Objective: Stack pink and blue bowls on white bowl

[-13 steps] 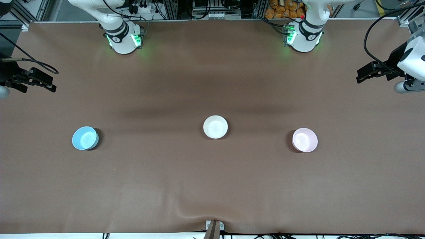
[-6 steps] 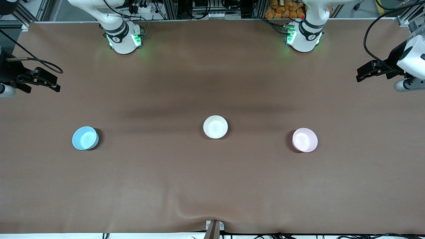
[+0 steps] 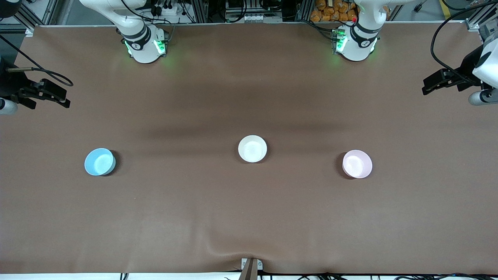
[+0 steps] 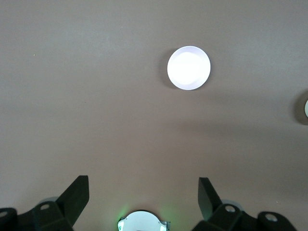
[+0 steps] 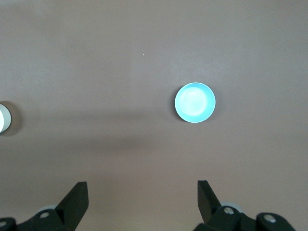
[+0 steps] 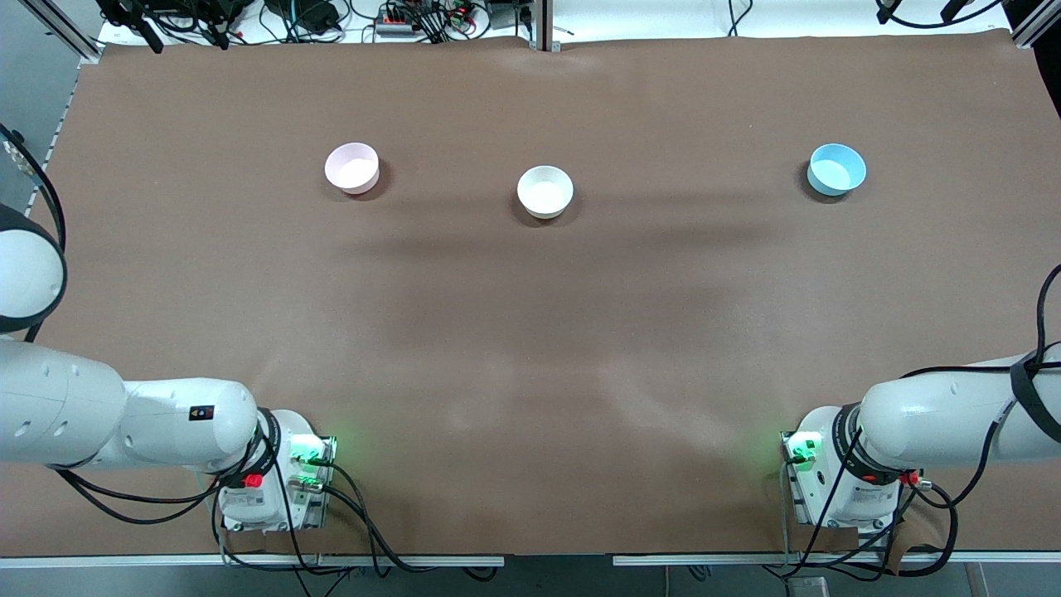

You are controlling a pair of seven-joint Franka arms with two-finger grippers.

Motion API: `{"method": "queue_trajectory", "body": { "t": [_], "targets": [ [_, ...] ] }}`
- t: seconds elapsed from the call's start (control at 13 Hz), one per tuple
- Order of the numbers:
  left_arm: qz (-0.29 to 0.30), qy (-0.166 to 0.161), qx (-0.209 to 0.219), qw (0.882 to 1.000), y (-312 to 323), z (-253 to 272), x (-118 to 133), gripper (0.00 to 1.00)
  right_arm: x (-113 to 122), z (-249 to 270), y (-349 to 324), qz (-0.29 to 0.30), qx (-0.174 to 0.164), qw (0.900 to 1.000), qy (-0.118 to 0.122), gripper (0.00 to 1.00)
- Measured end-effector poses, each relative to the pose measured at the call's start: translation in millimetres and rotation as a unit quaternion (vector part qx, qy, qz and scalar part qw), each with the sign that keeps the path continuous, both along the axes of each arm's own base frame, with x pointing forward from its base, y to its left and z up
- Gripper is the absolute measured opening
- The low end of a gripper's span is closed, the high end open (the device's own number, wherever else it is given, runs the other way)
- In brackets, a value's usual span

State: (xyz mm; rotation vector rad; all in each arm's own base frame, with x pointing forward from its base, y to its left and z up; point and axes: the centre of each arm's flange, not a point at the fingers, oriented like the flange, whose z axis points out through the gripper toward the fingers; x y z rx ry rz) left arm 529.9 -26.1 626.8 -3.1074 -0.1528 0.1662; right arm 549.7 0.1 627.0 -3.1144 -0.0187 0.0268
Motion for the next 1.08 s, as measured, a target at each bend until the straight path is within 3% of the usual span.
{"method": "queue_trajectory", "body": {
  "t": [1.08],
  "targets": [
    [-0.002, -0.007, -0.002, 1.0, 14, -1, 3, 1.0, 0, 0, 0, 0.0, 0.0, 1.0, 0.001, 1.0]
  ]
}}
